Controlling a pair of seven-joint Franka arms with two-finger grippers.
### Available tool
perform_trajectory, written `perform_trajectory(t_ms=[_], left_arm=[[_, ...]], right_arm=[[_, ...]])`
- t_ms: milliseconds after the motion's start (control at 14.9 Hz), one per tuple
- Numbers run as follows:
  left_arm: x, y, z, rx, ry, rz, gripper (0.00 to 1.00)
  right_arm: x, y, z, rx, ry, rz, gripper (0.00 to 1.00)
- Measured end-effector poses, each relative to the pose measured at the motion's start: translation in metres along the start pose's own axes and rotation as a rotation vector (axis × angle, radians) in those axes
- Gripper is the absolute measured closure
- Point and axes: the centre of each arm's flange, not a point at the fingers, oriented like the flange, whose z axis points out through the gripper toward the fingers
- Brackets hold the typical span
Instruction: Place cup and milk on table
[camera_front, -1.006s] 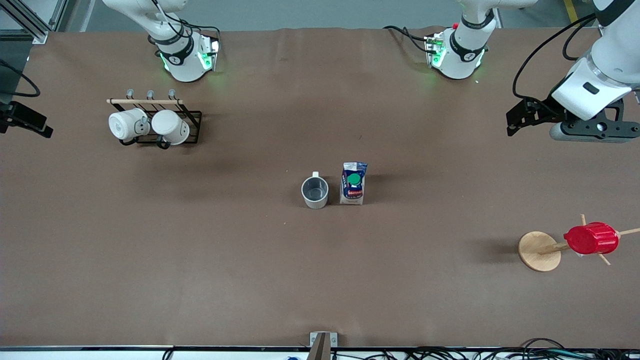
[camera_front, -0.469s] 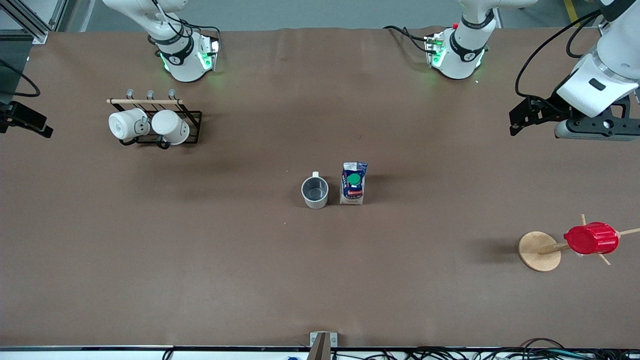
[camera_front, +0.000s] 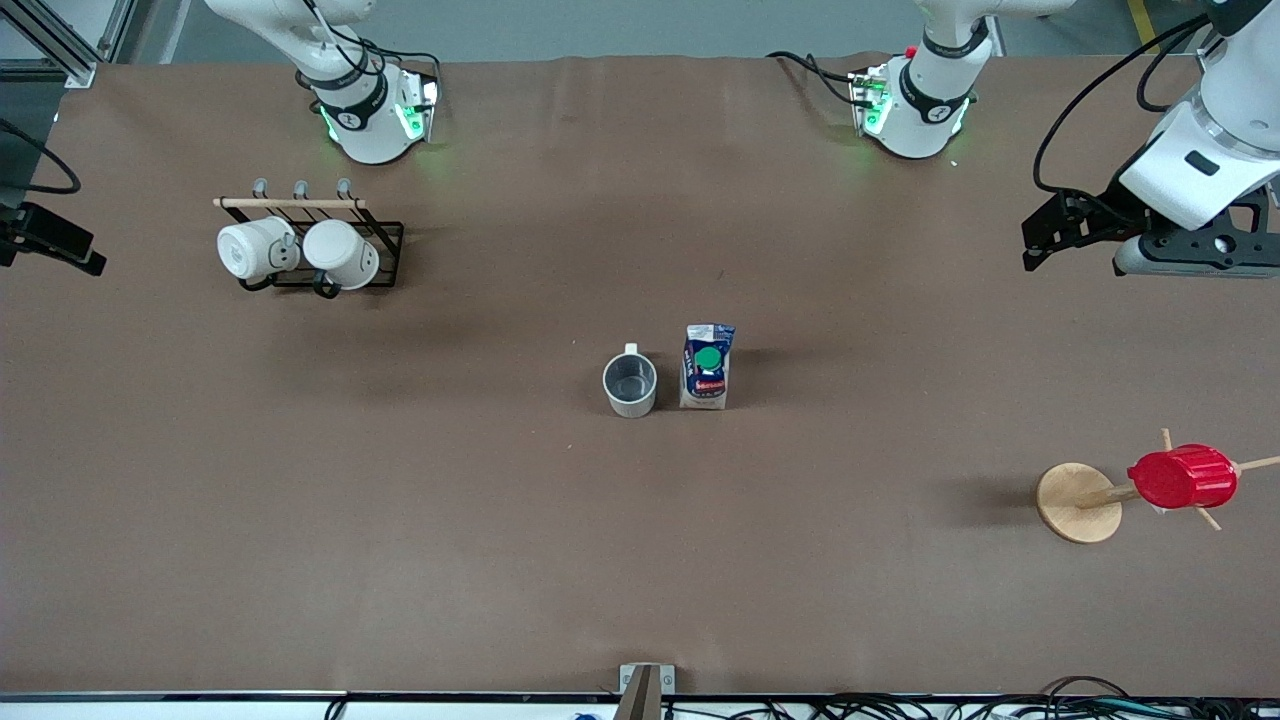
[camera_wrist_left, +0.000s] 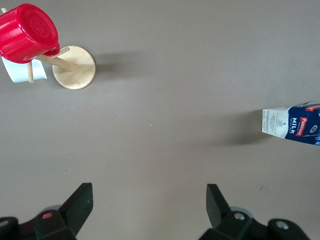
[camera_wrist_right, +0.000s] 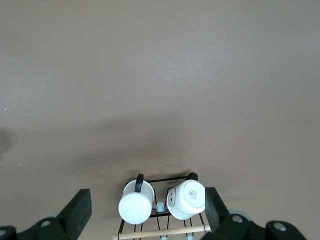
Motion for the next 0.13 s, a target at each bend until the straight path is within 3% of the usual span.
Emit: perform_trajectory(t_ms=[134], left_arm=[[-0.0005, 0.0, -0.0011, 0.0, -0.003, 0.0, 0.0]], right_arm=[[0.0, 0.0, 0.0, 0.0, 0.0, 0.0, 0.0]])
